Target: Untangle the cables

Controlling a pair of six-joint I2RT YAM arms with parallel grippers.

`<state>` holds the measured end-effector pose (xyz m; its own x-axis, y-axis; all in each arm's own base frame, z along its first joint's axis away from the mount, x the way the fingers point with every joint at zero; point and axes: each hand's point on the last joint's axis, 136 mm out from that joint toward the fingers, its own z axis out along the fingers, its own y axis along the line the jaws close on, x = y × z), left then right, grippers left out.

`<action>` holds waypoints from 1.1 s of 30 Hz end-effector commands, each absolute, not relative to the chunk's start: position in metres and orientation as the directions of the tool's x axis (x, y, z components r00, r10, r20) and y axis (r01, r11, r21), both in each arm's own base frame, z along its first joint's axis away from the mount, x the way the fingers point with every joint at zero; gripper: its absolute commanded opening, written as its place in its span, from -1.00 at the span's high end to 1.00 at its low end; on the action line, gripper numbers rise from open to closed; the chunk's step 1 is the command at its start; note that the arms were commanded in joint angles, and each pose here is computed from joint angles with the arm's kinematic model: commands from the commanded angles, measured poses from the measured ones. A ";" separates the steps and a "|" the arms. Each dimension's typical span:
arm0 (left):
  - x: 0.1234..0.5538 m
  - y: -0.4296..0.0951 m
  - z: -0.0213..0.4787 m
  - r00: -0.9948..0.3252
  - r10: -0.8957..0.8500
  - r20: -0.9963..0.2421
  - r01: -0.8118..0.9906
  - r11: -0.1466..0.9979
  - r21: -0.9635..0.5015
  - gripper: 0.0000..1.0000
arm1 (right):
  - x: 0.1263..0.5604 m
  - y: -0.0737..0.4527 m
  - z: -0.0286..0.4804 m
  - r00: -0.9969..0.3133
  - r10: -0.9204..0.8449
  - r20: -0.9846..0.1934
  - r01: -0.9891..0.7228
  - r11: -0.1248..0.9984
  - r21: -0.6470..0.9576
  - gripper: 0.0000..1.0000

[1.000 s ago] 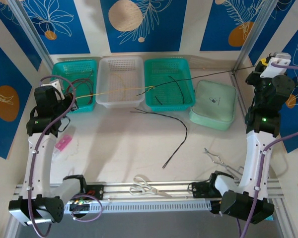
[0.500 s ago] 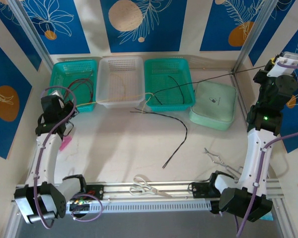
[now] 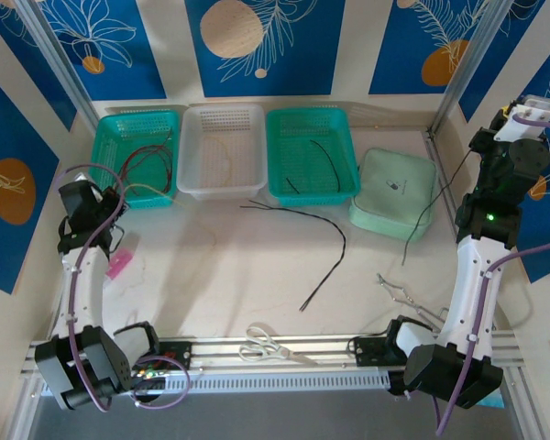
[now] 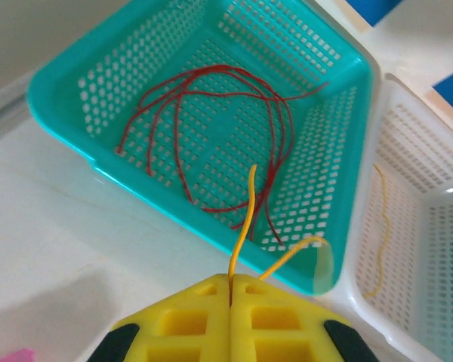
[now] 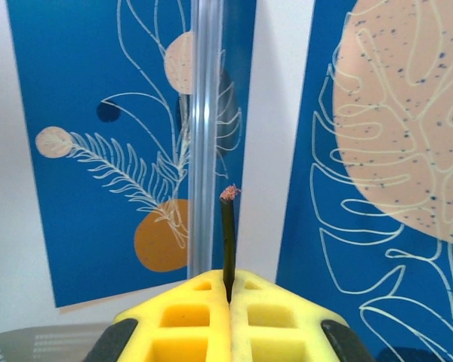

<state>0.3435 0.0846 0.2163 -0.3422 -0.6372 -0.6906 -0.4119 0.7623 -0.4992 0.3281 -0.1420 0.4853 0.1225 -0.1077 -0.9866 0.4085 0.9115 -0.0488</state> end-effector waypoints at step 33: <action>0.332 0.018 0.315 -0.281 -0.674 -0.683 -0.045 0.720 -0.692 1.00 | 0.402 0.151 0.627 0.536 0.042 -0.843 -0.404 0.890 -0.212 1.00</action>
